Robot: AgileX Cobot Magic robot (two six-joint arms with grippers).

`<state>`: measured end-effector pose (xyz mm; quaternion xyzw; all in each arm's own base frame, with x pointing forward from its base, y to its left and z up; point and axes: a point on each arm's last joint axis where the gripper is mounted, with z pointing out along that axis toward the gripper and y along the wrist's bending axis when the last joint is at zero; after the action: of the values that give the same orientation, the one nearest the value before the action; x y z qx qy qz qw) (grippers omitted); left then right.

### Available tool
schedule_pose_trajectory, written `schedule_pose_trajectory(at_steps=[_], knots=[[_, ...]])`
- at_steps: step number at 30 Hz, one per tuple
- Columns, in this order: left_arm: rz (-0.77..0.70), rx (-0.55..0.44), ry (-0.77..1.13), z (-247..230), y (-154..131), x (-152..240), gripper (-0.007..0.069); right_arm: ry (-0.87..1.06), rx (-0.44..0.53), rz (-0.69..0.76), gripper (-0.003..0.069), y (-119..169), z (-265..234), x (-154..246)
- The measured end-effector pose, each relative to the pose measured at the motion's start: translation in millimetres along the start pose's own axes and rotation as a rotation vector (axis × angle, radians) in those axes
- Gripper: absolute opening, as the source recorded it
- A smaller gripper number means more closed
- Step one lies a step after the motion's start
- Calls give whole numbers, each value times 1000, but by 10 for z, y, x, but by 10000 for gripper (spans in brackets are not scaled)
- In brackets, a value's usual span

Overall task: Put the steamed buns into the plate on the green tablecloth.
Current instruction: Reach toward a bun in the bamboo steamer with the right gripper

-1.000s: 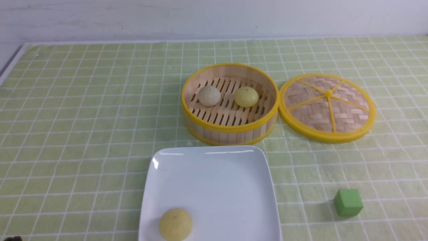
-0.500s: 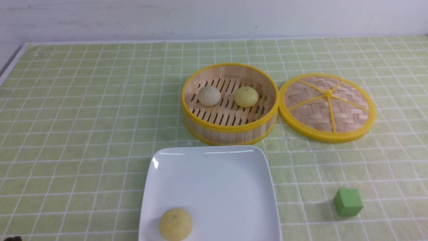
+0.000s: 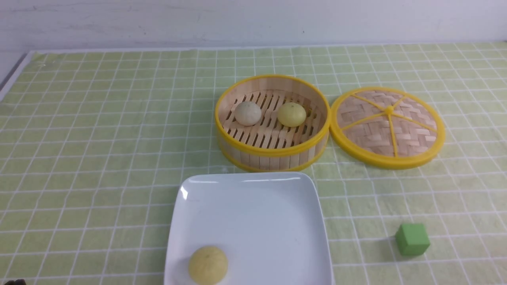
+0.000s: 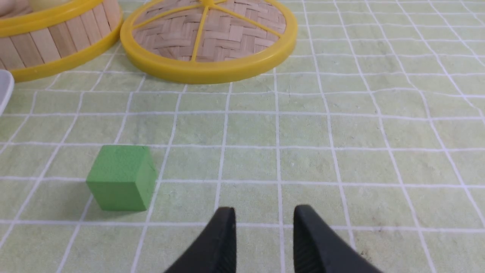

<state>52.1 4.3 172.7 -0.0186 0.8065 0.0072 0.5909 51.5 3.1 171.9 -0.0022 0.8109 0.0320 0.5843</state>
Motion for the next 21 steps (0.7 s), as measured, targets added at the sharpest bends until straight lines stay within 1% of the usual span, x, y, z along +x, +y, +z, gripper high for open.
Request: schedule_pose_trajectory(at_steps=[10,11,12,13,14,15,16,18,20,21], knots=[[14,-6,-1,0,6,0,74,0,0,0,239,0,0,0],[-41,7,-15,4,-6,-6,74,-1,4,-8,239,-3,0,-1],[-105,22,-24,6,-19,-10,75,-5,3,-2,239,-3,0,-4],[-214,45,-36,6,-37,-21,76,-13,-4,36,239,4,2,-7],[-382,81,-45,6,-64,-34,76,-24,-24,128,239,20,4,-14],[-572,121,-49,3,-91,-53,76,-34,-53,266,239,43,6,-22],[-730,153,-50,-1,-111,-70,78,-40,-80,391,239,63,5,-33],[-1088,223,-37,-11,-147,-107,81,-44,-147,703,239,108,-1,-65],[-1310,265,-17,-17,-167,-127,83,-37,-189,903,239,133,-7,-84],[-1331,267,-14,-18,-168,-128,83,-37,-194,922,239,136,-7,-87]])
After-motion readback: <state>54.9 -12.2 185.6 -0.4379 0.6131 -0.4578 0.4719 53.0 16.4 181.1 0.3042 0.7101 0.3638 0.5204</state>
